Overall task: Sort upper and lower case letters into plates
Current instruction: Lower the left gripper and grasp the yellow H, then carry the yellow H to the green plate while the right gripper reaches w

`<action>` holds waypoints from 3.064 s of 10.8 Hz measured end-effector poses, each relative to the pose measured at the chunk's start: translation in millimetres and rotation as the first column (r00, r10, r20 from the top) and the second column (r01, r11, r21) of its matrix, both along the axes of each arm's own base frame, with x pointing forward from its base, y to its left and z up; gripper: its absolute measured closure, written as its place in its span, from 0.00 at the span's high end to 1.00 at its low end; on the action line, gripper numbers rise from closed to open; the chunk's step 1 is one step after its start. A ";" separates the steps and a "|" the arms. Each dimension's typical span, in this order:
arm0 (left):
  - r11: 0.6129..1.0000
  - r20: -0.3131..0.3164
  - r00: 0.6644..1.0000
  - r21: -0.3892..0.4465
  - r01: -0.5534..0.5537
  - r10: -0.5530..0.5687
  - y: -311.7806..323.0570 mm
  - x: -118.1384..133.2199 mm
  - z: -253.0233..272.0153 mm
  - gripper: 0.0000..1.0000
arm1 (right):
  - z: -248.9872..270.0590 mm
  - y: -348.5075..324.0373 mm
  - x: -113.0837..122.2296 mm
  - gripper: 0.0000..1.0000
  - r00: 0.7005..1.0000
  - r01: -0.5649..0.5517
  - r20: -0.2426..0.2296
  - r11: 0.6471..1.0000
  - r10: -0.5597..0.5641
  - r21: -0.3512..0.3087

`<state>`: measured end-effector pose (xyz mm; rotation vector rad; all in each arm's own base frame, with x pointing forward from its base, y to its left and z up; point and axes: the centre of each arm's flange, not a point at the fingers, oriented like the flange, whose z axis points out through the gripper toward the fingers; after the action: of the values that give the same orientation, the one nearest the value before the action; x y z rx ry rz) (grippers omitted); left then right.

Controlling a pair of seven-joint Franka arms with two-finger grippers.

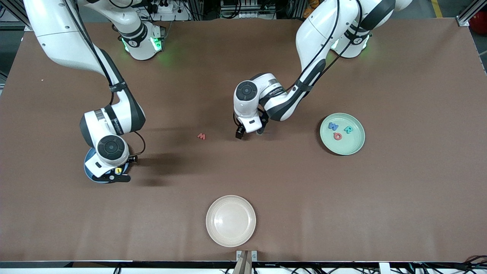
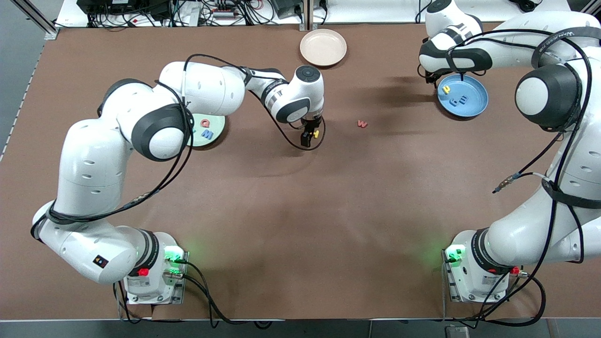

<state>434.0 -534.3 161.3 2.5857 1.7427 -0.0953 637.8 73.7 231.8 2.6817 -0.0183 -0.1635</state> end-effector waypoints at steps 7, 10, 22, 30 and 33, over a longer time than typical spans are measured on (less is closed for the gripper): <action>1.000 0.003 1.000 -0.001 0.000 0.000 -2.0 2.4 4.4 0.66 | -0.3 4.6 0.0 1.00 0.998 0.057 0.011 0.997 -0.057 0.053; 1.000 0.004 1.000 -0.002 0.000 0.001 -2.1 2.6 4.6 0.63 | -0.2 7.0 -0.1 1.00 0.998 0.057 0.014 0.997 -0.058 0.056; 1.000 0.008 1.000 -0.001 -0.012 0.012 0.3 11.1 9.3 0.42 | 0.7 33.8 0.5 1.00 0.999 0.017 0.046 0.996 -0.021 0.088; 0.999 -0.009 1.000 0.037 -0.008 0.008 7.2 21.8 14.8 0.36 | 0.6 89.4 -10.2 1.00 0.997 -0.066 0.046 0.989 0.061 0.132; 0.994 -0.047 0.997 0.087 0.061 -0.057 28.1 38.5 21.3 0.36 | 1.0 90.4 -9.8 1.00 0.997 -0.069 0.050 0.988 0.062 0.136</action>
<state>472.5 -506.2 182.7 2.7186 1.7229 -0.0796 628.0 164.1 232.8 2.8188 0.0693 -0.0849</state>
